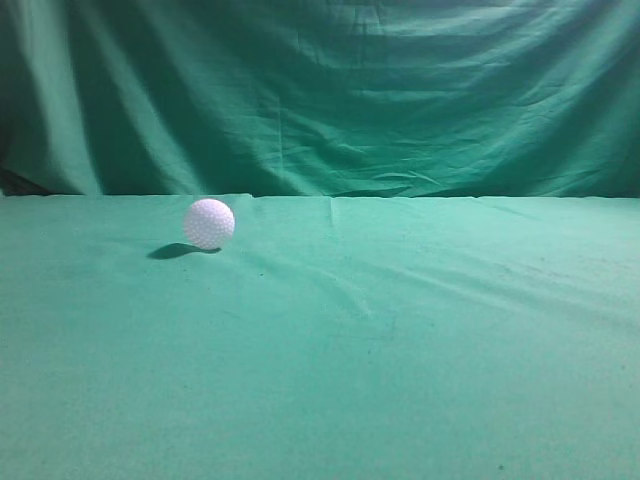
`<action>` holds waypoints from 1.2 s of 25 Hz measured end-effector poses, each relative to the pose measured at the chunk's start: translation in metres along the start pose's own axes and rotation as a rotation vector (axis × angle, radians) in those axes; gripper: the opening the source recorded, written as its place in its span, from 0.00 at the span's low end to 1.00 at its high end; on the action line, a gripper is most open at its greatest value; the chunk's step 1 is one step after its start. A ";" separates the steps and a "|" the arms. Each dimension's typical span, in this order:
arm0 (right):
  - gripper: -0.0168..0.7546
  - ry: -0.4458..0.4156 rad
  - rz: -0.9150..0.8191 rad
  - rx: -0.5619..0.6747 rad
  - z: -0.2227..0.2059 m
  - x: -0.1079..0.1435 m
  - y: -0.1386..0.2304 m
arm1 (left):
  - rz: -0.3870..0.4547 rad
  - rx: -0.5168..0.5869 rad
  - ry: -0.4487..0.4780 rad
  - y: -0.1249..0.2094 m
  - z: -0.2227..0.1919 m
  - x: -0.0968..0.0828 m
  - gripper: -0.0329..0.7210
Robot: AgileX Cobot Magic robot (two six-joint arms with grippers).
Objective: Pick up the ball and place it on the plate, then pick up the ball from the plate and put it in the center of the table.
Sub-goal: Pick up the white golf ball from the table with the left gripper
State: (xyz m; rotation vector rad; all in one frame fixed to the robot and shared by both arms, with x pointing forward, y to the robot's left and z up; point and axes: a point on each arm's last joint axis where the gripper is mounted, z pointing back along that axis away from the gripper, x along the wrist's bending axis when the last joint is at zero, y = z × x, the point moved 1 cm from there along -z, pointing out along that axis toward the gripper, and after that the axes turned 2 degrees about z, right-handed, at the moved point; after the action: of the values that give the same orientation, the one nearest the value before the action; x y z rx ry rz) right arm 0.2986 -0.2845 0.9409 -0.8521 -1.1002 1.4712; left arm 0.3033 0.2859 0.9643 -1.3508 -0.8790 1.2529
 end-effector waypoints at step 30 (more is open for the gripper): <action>0.02 0.000 0.000 0.000 0.000 0.000 0.000 | -0.012 0.335 0.029 -0.077 -0.031 -0.023 0.04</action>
State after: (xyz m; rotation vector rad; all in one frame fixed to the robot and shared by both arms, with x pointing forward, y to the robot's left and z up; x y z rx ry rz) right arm 0.2986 -0.2845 0.9409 -0.8521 -1.1002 1.4712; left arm 0.3390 0.2711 1.0411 -1.0919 -0.6222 1.3022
